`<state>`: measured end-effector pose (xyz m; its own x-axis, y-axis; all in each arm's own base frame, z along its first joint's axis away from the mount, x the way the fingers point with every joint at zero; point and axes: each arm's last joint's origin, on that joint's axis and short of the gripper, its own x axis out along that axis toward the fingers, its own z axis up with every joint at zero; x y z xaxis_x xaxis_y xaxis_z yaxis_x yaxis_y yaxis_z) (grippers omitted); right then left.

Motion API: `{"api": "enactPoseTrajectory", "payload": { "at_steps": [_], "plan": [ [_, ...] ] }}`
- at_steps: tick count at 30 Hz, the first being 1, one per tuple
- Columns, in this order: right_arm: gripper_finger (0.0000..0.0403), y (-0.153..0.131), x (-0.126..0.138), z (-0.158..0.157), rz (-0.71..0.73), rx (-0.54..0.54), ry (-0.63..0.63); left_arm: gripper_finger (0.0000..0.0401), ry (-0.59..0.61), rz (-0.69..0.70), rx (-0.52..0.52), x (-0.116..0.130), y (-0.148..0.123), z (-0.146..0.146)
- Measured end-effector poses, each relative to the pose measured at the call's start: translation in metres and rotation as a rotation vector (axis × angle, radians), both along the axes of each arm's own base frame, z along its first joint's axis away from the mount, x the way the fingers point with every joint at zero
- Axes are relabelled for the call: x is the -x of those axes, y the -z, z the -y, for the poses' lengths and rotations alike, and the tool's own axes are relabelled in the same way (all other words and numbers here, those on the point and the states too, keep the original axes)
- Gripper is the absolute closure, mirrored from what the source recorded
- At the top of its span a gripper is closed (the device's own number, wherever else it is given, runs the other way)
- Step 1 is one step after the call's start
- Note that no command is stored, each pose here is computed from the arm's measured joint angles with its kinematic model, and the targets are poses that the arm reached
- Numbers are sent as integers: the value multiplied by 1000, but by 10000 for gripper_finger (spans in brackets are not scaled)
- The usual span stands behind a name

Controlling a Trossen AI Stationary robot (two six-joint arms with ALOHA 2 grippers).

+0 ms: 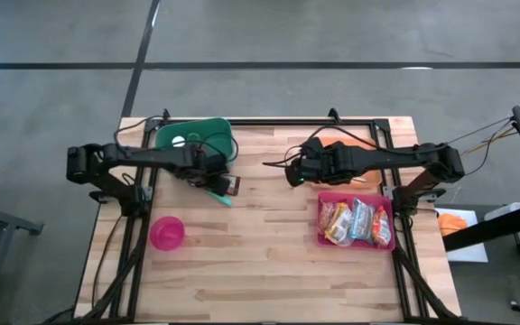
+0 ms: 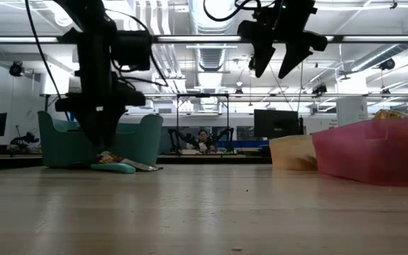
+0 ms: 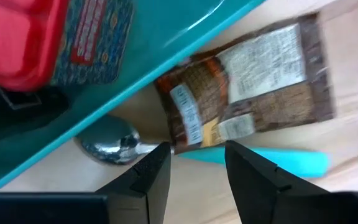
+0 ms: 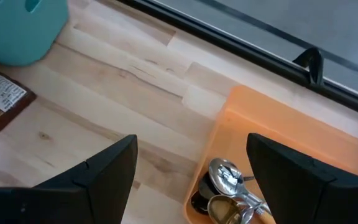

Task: Pick & Place Food Item
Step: Put the orange seasoning spice bag into the green bin

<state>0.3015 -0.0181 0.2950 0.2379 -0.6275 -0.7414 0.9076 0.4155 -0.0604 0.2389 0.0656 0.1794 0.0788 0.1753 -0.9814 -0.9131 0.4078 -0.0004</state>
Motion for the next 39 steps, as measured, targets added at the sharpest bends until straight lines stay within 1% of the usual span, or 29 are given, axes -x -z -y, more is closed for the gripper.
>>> {"api": "enactPoseTrajectory", "payload": {
  "at_steps": [5,10,20,26,29,39],
  "plan": [
    [103,0,0,0,-16,8,-19,248,-18,-15,9,9,15,2],
    [103,0,0,0,-21,10,-25,248,-18,40,32,10,26,4],
    [103,0,0,0,-30,15,-38,248,-13,116,10,4,27,2],
    [103,0,0,-1,-39,14,-52,251,2,155,-8,3,33,2],
    [103,0,0,-1,-44,15,-57,267,9,148,-12,5,37,2],
    [103,0,0,-1,-49,14,-63,356,6,153,-28,6,39,2]
  ]
}}
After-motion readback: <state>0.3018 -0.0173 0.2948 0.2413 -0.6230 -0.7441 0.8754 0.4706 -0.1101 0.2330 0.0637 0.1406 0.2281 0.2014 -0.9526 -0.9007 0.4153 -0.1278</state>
